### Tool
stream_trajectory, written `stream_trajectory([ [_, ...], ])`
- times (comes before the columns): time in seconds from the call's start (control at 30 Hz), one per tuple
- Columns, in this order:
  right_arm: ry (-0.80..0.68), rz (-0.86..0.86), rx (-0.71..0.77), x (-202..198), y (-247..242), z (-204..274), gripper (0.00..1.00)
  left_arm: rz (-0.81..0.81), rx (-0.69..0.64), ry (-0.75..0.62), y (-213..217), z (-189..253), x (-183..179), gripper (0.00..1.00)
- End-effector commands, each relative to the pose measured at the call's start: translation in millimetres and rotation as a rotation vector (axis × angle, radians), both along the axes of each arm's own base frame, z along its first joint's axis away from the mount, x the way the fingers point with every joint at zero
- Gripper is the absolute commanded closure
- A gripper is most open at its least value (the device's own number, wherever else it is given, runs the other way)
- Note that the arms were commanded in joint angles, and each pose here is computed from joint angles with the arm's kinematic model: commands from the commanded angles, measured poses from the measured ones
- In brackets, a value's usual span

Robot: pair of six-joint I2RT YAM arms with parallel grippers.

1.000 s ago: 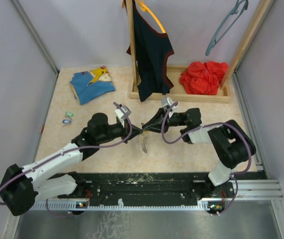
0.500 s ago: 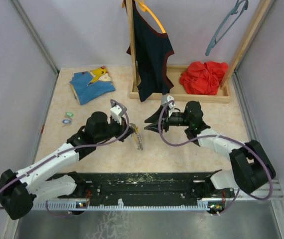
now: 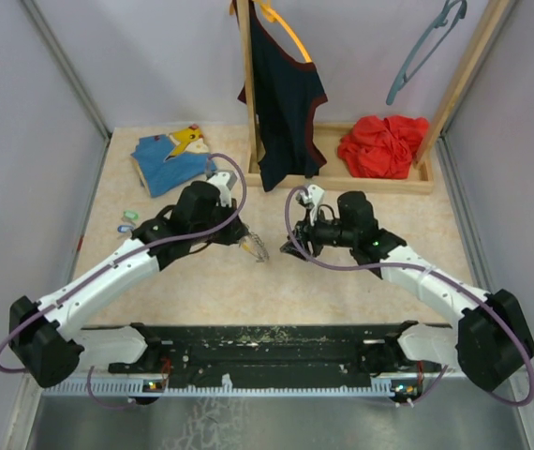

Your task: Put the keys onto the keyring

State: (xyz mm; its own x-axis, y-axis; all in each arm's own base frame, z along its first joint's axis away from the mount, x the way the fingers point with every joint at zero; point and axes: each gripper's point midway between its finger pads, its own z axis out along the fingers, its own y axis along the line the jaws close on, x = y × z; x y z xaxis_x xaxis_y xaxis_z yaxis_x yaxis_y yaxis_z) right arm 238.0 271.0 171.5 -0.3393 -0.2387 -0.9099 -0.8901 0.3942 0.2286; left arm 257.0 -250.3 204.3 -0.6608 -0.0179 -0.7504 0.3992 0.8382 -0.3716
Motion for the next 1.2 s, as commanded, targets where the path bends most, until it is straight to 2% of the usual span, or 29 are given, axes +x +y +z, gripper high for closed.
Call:
stream_trajectory([
  [0.0,0.002,0.036,0.113,-22.0,9.4,27.4,0.52,0.024,0.04,0.104,1.6,-5.9,-3.6,1.0],
  [0.07,0.006,0.08,0.172,-35.4,12.3,24.1,0.44,0.002,0.053,0.146,-2.2,-12.2,-4.3,1.0],
  [0.2,-0.005,0.079,0.187,-39.4,19.6,26.3,0.43,-0.007,0.067,0.243,-3.2,-20.8,-3.5,1.0],
  [0.4,-0.078,-0.132,0.232,-33.0,41.6,31.6,0.43,0.036,0.022,0.389,-6.9,-29.6,-2.4,1.0],
  [0.53,-0.122,-0.206,0.251,-41.5,66.4,23.1,0.43,0.052,-0.053,0.407,-15.2,-25.4,-0.7,1.0],
  [0.8,-0.133,-0.306,0.281,-20.5,88.9,-0.1,0.44,0.083,-0.156,0.478,-26.2,-27.9,-6.8,1.0],
  [0.93,-0.154,-0.421,0.258,-3.5,79.9,-15.4,0.43,0.099,-0.179,0.486,-26.6,-28.9,-7.8,1.0],
  [1.17,-0.181,-0.465,0.22,5.8,75.8,-33.4,0.43,0.087,-0.217,0.504,-30.9,-32.3,-13.3,1.0],
])
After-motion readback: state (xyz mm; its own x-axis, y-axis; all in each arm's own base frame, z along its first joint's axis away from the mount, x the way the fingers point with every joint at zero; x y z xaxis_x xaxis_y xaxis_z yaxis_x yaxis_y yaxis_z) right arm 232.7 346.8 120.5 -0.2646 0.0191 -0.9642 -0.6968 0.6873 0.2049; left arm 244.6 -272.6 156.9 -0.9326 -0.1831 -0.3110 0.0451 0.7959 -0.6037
